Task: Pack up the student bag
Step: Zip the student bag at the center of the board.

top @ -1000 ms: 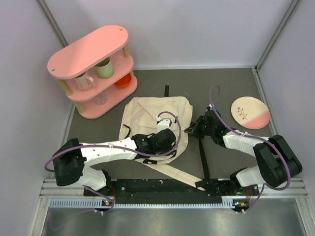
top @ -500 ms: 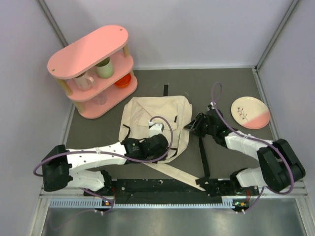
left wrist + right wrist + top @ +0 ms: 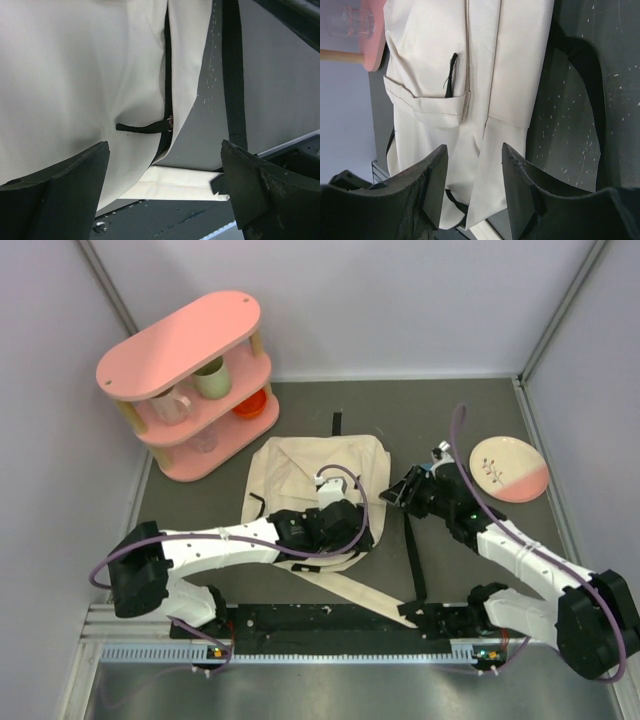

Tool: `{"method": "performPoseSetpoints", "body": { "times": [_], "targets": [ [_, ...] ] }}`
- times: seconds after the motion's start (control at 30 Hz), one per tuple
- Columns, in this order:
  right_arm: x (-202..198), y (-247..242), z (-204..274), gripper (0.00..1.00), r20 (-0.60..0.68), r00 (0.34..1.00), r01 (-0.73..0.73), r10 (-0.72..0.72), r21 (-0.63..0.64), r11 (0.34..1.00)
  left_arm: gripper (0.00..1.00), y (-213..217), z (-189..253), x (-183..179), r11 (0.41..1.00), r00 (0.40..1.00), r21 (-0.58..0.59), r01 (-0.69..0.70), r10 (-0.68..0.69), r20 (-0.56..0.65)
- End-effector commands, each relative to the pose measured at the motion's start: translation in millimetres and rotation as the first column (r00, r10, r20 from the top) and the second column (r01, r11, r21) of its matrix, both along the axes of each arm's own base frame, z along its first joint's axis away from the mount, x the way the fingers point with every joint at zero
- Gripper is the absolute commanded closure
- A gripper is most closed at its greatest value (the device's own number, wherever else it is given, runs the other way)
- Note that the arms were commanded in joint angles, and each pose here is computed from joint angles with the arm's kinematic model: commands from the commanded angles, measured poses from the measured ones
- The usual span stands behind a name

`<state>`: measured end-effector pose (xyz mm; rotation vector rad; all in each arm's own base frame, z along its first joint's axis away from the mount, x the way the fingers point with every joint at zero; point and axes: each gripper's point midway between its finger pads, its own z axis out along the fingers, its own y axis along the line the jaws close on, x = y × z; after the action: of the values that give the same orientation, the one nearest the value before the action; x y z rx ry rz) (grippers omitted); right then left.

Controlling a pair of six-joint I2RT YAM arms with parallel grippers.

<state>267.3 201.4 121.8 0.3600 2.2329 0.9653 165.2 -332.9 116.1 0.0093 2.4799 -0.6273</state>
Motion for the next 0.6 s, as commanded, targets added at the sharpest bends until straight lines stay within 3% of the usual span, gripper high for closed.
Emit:
{"method": "performPoseSetpoints", "body": {
  "times": [0.0, 0.27, 0.57],
  "targets": [
    [-2, -7, 7, 0.53, 0.043, 0.999, 0.000, 0.001, -0.015, 1.000, 0.03, -5, -4, 2, 0.986, 0.987, -0.111, -0.127, 0.115, -0.108],
    [-14, -12, -3, 0.53, 0.014, 1.000, -0.002, 0.002, -0.027, 1.000, 0.04, 6, -2, 25, 0.911, 0.935, -0.242, -0.335, 0.289, -0.204],
    [-15, -13, -4, 0.53, 0.012, 1.000, 0.003, -0.003, -0.019, 1.000, 0.15, -17, -8, 22, 0.892, 0.907, -0.262, -0.369, 0.284, -0.311]
  ]
}}
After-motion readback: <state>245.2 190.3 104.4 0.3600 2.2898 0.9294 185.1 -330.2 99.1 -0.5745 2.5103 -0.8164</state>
